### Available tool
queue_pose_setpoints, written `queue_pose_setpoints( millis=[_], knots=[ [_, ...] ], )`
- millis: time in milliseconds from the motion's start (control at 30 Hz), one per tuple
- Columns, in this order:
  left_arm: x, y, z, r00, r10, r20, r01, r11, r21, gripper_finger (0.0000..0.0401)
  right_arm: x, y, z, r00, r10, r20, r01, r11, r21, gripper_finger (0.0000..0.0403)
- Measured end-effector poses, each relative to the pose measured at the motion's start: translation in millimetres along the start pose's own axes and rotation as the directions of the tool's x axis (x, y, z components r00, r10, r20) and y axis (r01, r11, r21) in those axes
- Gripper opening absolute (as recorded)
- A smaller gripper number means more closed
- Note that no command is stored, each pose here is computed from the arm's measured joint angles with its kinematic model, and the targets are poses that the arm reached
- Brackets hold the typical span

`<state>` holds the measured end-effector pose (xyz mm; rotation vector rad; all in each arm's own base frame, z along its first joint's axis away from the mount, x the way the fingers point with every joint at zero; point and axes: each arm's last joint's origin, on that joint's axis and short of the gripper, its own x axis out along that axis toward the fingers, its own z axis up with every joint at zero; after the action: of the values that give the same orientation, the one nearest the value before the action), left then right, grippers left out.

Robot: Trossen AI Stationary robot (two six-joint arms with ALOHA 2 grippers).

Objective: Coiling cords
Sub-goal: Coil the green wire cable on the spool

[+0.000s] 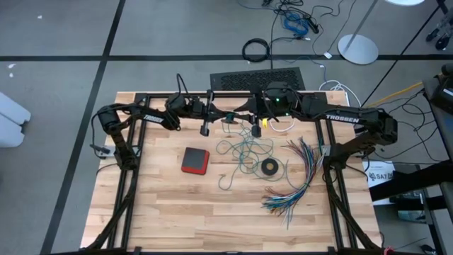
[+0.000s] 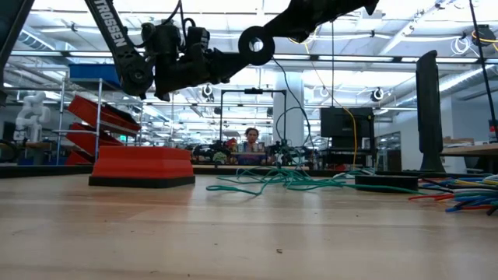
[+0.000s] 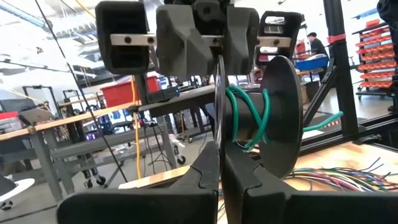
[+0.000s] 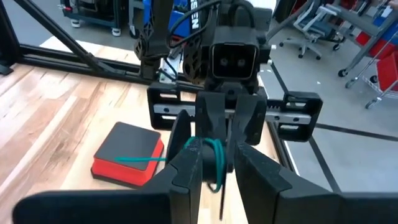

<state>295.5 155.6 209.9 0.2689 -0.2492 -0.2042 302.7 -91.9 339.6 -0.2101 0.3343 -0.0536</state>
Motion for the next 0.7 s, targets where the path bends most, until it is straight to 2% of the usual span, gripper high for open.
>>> queue_pose_setpoints(
  millis=[200, 567, 700],
  knots=[
    [1.0, -1.2, 0.3, 1.0, -0.005, 0.003, 0.005, 1.0, 0.001, 0.0002, 0.1, 0.2, -0.8, 1.0, 0.002, -0.007, -0.002, 1.0, 0.001, 0.0073],
    [9.4, -4.8, 4.4, 0.999, -0.031, 0.022, 0.031, 0.999, 0.012, 0.0002, 0.2, 0.9, -0.9, 1.0, 0.026, -0.002, -0.026, 1.0, 0.002, 0.001],
    [10.5, -5.5, 4.4, 0.999, -0.034, 0.021, 0.034, 0.999, 0.008, 0.0002, -0.1, 0.9, -1.1, 0.999, 0.033, -0.003, -0.033, 0.999, 0.002, 0.0003]
  ],
)
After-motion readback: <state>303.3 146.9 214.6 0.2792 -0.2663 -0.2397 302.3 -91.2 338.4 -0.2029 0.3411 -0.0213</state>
